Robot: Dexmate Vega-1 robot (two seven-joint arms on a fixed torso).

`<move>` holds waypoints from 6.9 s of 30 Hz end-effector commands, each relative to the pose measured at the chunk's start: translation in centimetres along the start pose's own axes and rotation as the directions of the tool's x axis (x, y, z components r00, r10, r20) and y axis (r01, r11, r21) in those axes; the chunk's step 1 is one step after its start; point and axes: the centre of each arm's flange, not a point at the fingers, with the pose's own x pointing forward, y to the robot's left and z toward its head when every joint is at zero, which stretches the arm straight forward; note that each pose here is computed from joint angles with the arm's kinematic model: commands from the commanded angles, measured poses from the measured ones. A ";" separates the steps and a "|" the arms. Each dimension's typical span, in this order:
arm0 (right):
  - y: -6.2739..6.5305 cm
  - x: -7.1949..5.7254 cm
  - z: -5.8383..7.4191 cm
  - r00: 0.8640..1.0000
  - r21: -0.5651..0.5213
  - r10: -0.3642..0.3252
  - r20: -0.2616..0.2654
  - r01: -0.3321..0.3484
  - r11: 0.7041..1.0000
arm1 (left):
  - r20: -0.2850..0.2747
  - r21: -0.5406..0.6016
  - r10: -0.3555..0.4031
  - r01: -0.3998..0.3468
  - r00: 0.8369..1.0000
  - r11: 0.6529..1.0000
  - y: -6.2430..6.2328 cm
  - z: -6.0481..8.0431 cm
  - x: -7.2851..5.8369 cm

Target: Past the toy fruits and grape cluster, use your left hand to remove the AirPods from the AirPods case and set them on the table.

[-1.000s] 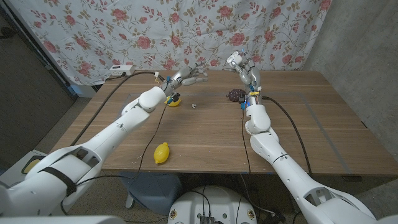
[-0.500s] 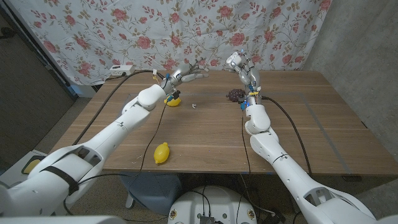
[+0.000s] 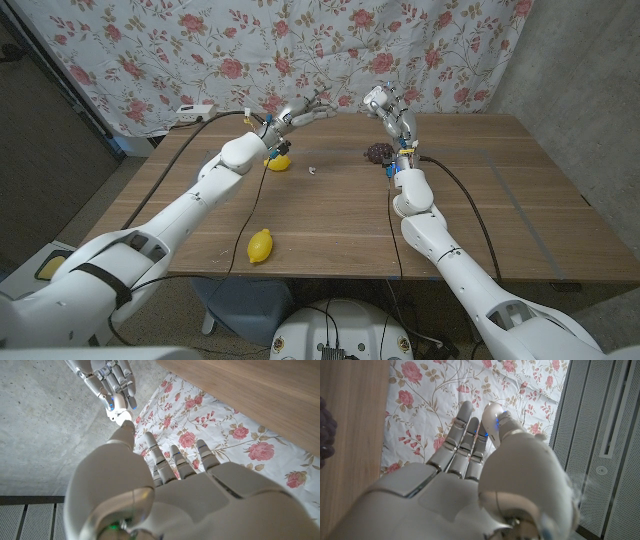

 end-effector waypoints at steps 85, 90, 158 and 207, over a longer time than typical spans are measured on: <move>1.4 -1.2 -0.5 0.996 0.035 0.075 -0.045 -0.074 0.997 | 0.132 -0.082 -0.020 0.031 0.991 0.996 -0.5 2.9 1.7; 1.4 -1.2 -0.5 0.995 0.040 0.082 -0.049 -0.080 0.996 | 0.132 -0.083 -0.027 0.038 0.991 0.996 -0.4 2.8 1.8; 2.6 -1.1 0.5 0.991 -0.124 0.130 0.010 -0.128 0.984 | 0.110 -0.069 -0.062 0.070 0.992 0.995 -1.3 2.8 1.9; 3.6 -1.5 0.6 0.987 -0.212 0.157 0.027 -0.148 0.966 | 0.099 -0.063 -0.054 0.060 0.994 0.996 -2.2 3.3 1.9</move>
